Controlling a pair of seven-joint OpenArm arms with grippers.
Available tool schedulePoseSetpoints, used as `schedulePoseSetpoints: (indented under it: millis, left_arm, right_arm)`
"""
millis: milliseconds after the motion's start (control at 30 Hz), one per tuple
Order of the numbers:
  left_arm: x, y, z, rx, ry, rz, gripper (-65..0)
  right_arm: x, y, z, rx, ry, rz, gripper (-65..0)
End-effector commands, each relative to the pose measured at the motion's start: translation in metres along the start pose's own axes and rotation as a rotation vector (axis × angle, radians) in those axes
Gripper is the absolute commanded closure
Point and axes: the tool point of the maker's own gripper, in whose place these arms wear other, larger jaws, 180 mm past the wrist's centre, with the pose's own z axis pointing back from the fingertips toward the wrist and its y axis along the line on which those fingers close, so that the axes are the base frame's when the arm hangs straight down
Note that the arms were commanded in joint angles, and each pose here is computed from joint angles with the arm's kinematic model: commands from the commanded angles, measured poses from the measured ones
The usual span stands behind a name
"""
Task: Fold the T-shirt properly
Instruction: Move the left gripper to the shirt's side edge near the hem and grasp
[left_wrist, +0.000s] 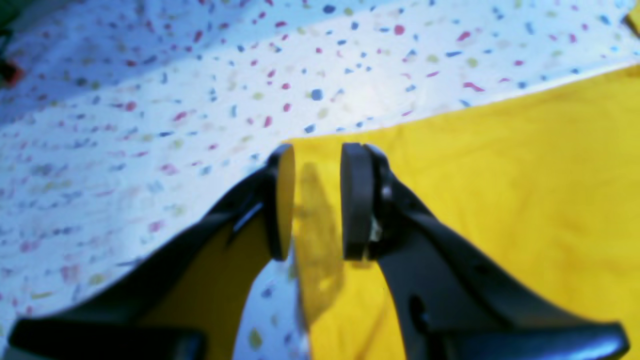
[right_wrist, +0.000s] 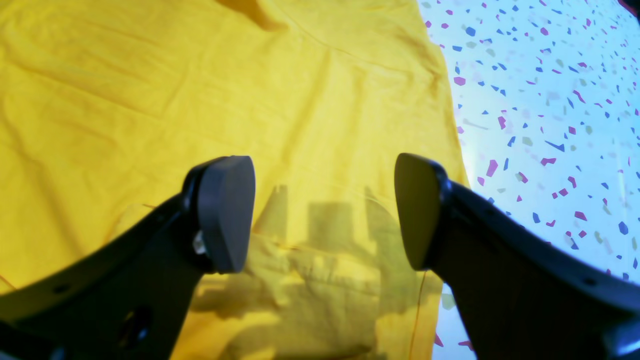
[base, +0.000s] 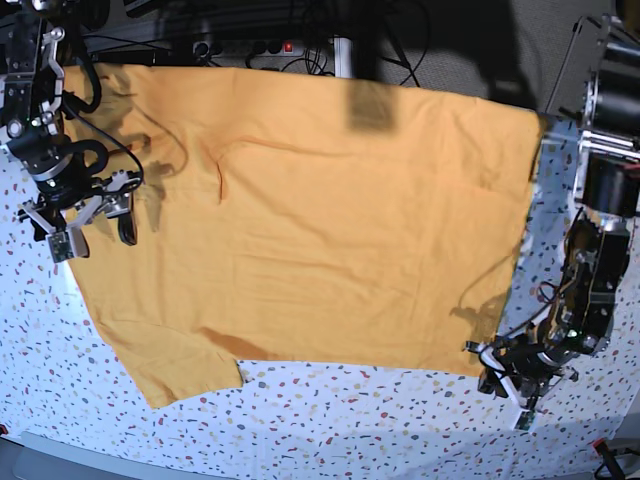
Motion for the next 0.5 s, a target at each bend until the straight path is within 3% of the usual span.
schedulePoseSetpoints:
  millis: [0,200,300,467]
  left_arm:
    - [0.026,0.01,-0.005,0.0,-0.056,0.018,-15.5]
    - [-0.014,0.035,-0.041,0.042,0.043,0.22,-17.6]
    - [-0.028,0.038,-0.044,0.053,0.025,0.288,-22.9]
    - [-0.055,0.034,-0.042,0.054,0.073,0.428,-23.6]
  right_arm:
    - [0.014,-0.007,0.002,-0.015,-0.039,0.007,-42.6]
    - [0.002,-0.003,0.002,0.009,0.026,-0.03,-42.6]
    - [0.0,-0.002,0.002,0.01,0.04,-0.03,-42.6]
    - [-0.004,-0.002,0.002,0.01,0.06,-0.031,-42.6]
